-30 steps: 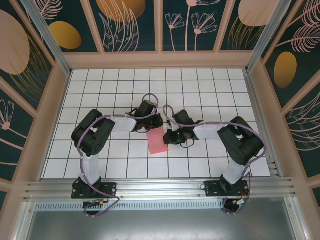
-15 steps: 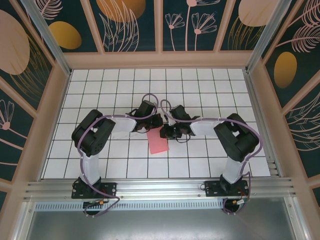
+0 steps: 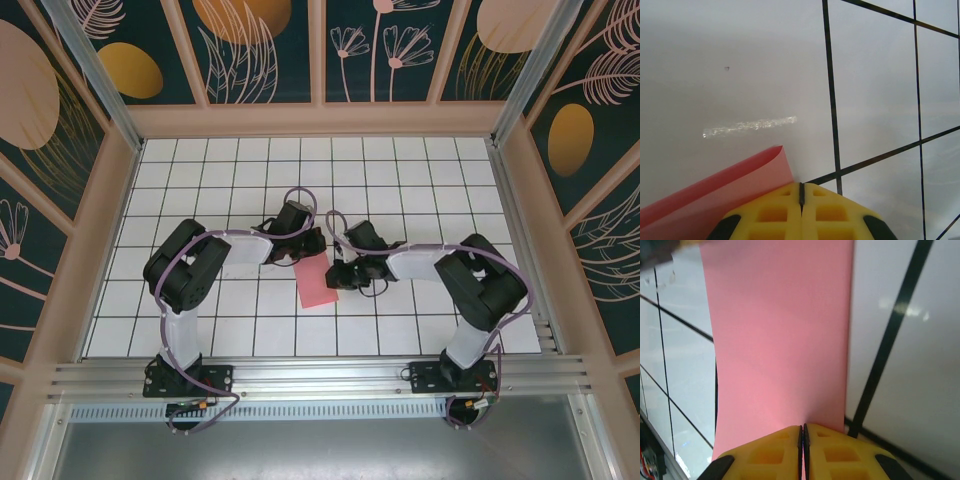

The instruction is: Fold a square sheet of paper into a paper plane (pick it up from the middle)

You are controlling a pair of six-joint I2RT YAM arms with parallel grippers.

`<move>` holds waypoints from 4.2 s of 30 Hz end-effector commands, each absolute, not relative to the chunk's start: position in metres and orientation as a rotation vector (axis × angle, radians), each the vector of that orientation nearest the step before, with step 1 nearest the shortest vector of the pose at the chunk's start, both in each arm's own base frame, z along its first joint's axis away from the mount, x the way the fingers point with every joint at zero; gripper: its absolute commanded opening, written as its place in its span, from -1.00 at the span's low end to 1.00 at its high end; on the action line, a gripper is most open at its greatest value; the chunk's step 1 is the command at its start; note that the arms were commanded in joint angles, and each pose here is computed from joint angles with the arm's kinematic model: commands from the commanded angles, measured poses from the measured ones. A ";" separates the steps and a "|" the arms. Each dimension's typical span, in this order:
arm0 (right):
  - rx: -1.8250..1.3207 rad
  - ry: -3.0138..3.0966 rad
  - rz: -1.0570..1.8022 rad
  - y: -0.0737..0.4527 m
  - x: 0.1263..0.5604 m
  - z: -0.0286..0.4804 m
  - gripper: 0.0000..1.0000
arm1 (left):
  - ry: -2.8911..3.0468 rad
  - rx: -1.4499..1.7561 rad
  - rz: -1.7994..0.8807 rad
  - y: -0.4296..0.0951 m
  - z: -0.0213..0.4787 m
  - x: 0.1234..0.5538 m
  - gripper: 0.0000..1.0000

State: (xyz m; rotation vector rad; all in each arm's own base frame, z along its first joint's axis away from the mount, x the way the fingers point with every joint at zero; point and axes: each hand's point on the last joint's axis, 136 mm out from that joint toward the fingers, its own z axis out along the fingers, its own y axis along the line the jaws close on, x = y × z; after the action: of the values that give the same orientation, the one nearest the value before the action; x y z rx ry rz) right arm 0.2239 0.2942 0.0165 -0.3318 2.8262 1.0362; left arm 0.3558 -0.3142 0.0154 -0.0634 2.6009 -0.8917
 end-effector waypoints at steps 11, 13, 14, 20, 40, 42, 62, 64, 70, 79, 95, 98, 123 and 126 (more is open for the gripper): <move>-0.331 2.977 0.997 0.267 0.164 0.010 -0.72 | 2.677 -0.113 -0.733 -0.288 -0.018 0.348 -0.92; -0.337 2.931 1.004 0.272 0.173 0.021 -0.71 | 2.673 -0.110 -0.744 -0.290 -0.016 0.349 -0.92; -0.341 2.892 1.014 0.276 0.181 0.030 -0.71 | 2.672 -0.110 -0.748 -0.290 -0.015 0.349 -0.92; -0.286 2.715 1.065 0.290 0.223 0.067 -0.71 | 2.638 -0.085 -0.824 -0.299 0.001 0.349 -0.92; -0.226 2.907 0.876 0.276 0.226 -0.003 -0.72 | 2.517 -0.007 -1.098 -0.324 0.051 0.343 -0.80; -0.225 2.915 0.866 0.276 0.226 -0.005 -0.72 | 2.507 -0.014 -1.142 -0.327 0.056 0.339 -0.79; -0.220 2.949 0.850 0.272 0.221 -0.013 -0.73 | 2.632 -0.019 -1.067 -0.330 0.016 0.312 -0.78; -0.222 2.957 0.842 0.271 0.219 -0.014 -0.73 | 2.649 -0.021 -1.034 -0.328 0.010 0.313 -0.79; -0.248 2.974 0.841 0.269 0.210 -0.014 -0.72 | 2.680 -0.049 -0.910 -0.318 -0.003 0.319 -0.79; -0.246 3.019 0.832 0.257 0.189 -0.018 -0.72 | 2.689 -0.063 -0.717 -0.305 -0.011 0.337 -0.82; -0.171 3.161 0.705 0.226 0.158 -0.048 -0.73 | 2.663 -0.043 -0.606 -0.297 -0.002 0.371 -0.82; -0.164 3.175 0.657 0.221 0.156 -0.052 -0.73 | 2.664 -0.044 -0.603 -0.297 -0.003 0.376 -0.82; -0.143 3.193 0.615 0.213 0.150 -0.059 -0.74 | 2.638 -0.070 -0.598 -0.282 -0.004 0.410 -0.81; -0.145 3.190 0.625 0.213 0.150 -0.058 -0.74 | 2.643 -0.063 -0.608 -0.281 -0.009 0.409 -0.80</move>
State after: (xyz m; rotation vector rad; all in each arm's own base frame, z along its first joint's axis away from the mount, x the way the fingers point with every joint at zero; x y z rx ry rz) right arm 0.2271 0.2845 0.0101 -0.2530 2.7657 0.9959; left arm 0.3814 -0.3137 0.0146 0.0059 2.6721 -0.7699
